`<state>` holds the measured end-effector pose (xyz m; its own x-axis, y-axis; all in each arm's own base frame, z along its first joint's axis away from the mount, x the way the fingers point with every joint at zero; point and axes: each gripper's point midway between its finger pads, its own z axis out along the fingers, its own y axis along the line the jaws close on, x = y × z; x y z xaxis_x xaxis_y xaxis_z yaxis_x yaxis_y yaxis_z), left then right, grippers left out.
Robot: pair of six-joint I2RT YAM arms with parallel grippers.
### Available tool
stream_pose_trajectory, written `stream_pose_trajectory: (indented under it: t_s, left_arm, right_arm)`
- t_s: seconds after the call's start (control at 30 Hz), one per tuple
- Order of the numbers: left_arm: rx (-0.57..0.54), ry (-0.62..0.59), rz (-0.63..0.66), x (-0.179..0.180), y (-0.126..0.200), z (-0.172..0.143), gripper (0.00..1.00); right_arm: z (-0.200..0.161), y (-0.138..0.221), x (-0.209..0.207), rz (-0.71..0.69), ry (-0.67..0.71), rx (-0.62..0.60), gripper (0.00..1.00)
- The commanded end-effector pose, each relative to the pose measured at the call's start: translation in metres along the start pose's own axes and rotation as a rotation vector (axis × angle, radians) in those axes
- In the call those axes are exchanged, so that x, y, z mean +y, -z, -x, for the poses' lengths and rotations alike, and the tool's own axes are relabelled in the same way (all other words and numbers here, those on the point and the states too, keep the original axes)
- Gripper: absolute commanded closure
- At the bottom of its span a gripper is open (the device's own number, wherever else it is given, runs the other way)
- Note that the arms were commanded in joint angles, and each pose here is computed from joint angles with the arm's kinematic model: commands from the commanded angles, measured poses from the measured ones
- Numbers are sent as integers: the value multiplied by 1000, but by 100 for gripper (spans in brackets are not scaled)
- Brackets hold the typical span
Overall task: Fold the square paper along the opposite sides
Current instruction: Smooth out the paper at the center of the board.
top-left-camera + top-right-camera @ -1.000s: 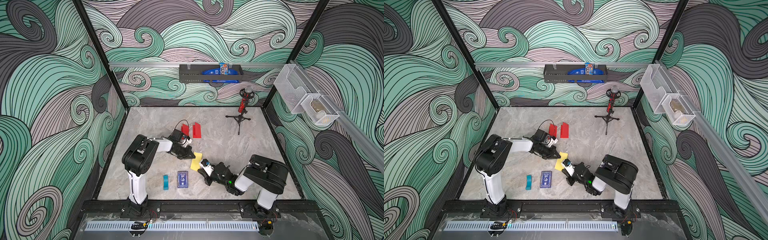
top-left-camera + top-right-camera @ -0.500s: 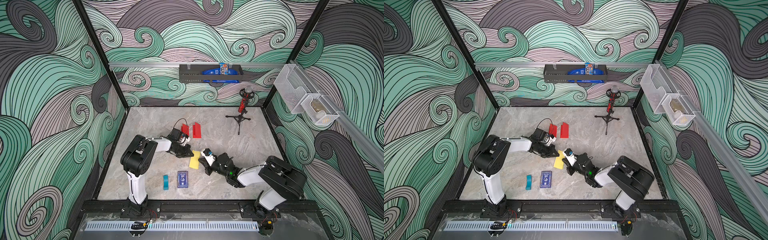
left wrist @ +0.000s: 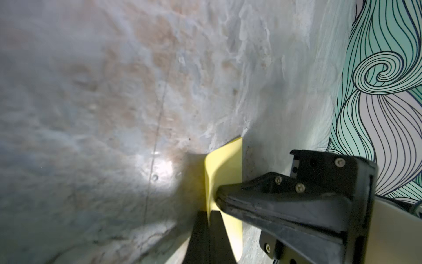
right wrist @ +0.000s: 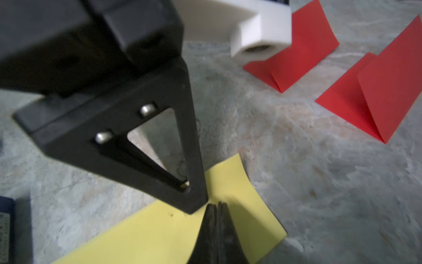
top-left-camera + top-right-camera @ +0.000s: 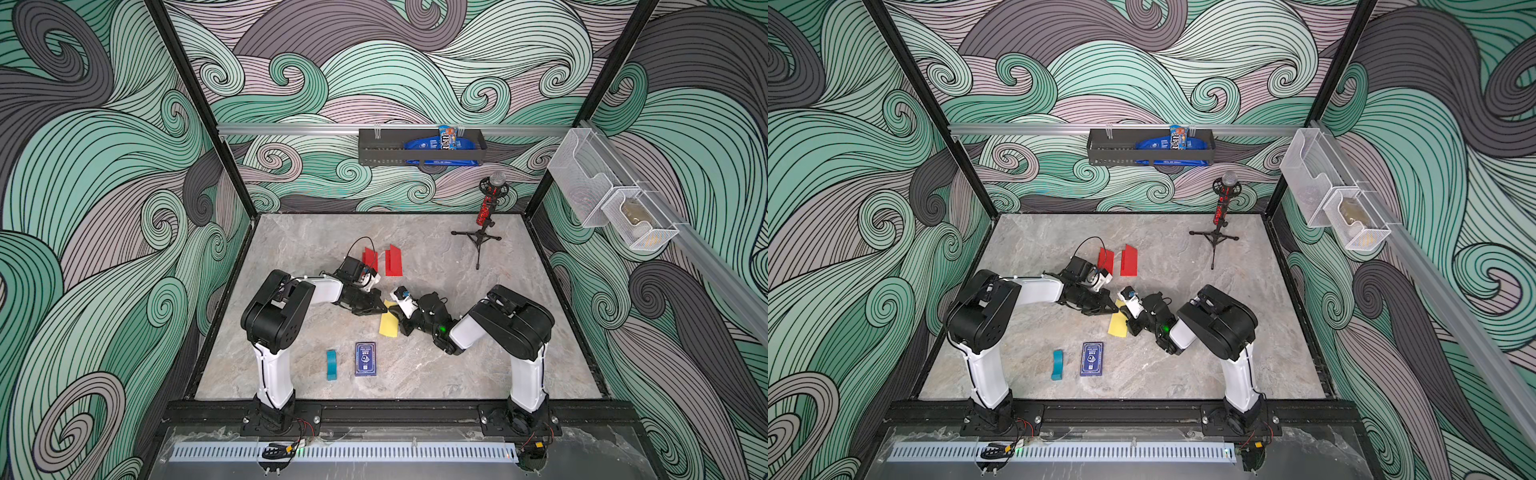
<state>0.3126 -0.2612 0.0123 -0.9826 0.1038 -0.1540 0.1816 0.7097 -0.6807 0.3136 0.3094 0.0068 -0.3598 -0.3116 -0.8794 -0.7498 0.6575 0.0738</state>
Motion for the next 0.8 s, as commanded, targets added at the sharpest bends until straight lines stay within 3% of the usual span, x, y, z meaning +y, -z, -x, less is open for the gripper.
stream_pose_trajectory:
  t_s: [0.0, 0.5, 0.77]
  left_arm:
    - [63, 73, 183, 47, -7, -29, 100]
    - [66, 77, 200, 51, -6, -32, 100]
    - [64, 78, 203, 51, -6, -31, 100]
  right_arm:
    - [-34, 9, -23, -85, -39, 85, 100]
    - [-53, 13, -52, -174, -127, 140, 100]
    - [12, 22, -28, -12, -76, 26, 100]
